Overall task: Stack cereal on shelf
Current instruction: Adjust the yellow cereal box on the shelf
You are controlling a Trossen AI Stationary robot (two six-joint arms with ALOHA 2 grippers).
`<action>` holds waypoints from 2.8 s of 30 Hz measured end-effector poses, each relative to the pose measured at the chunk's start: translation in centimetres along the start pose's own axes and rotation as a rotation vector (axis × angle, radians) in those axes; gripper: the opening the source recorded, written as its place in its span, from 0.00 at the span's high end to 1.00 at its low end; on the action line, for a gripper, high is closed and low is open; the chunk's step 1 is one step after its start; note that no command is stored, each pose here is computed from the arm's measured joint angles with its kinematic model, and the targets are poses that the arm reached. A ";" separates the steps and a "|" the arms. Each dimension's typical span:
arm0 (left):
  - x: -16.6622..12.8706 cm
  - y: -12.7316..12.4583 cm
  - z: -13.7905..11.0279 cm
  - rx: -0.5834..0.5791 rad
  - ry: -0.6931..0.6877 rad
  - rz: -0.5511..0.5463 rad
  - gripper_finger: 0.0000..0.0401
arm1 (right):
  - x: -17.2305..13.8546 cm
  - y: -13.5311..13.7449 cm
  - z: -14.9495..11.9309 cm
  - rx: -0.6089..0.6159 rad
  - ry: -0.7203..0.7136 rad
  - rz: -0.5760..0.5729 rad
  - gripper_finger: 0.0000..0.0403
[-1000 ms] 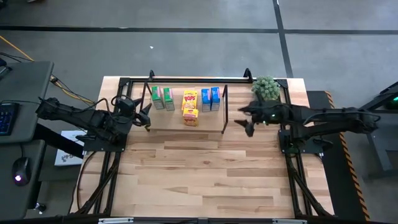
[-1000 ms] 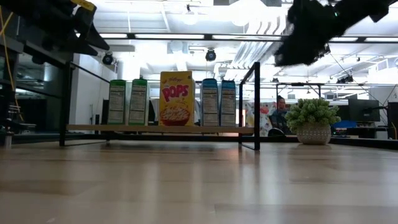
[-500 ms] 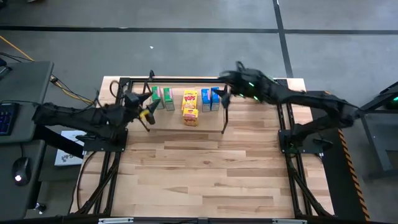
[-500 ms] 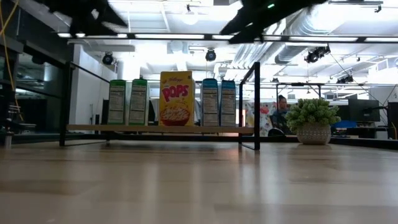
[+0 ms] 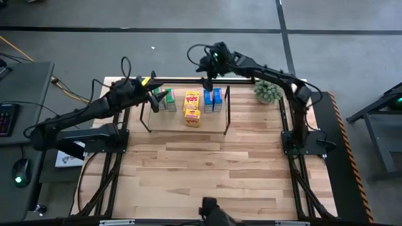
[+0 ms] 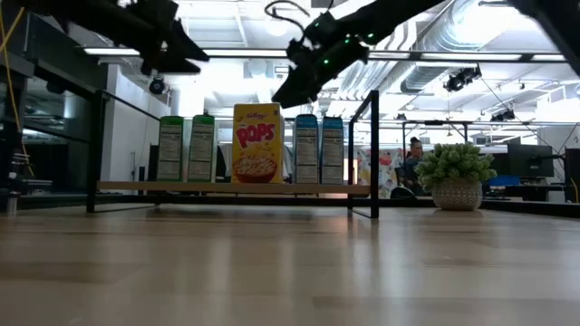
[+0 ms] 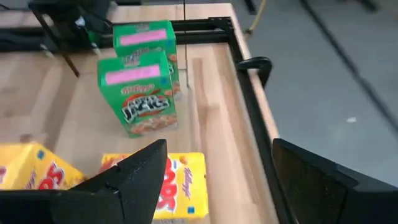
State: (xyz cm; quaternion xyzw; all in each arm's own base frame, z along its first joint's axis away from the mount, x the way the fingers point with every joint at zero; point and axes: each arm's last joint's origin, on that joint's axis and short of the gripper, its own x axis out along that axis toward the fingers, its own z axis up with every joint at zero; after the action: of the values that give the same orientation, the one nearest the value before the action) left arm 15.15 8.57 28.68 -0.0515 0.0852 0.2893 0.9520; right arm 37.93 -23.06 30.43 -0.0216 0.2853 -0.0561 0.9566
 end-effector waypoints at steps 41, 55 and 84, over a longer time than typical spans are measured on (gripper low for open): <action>-0.2 0.0 2.2 -0.575 -0.105 -0.387 0.41 | 10.3 0.4 -2.5 0.309 0.424 0.077 0.30; -0.2 -0.1 2.2 -0.576 -0.100 -0.387 0.41 | 10.9 0.5 -3.3 0.278 0.472 0.066 0.30; -0.2 -0.1 2.1 -0.584 -0.093 -0.396 0.41 | 12.2 1.0 -4.7 0.279 0.542 0.046 0.73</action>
State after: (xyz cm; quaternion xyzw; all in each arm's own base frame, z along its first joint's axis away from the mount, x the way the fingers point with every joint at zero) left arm 15.31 8.71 30.82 -0.3236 -0.0563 0.1135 0.9377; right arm 45.57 -23.57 19.82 0.1323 0.5199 -0.0770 0.8404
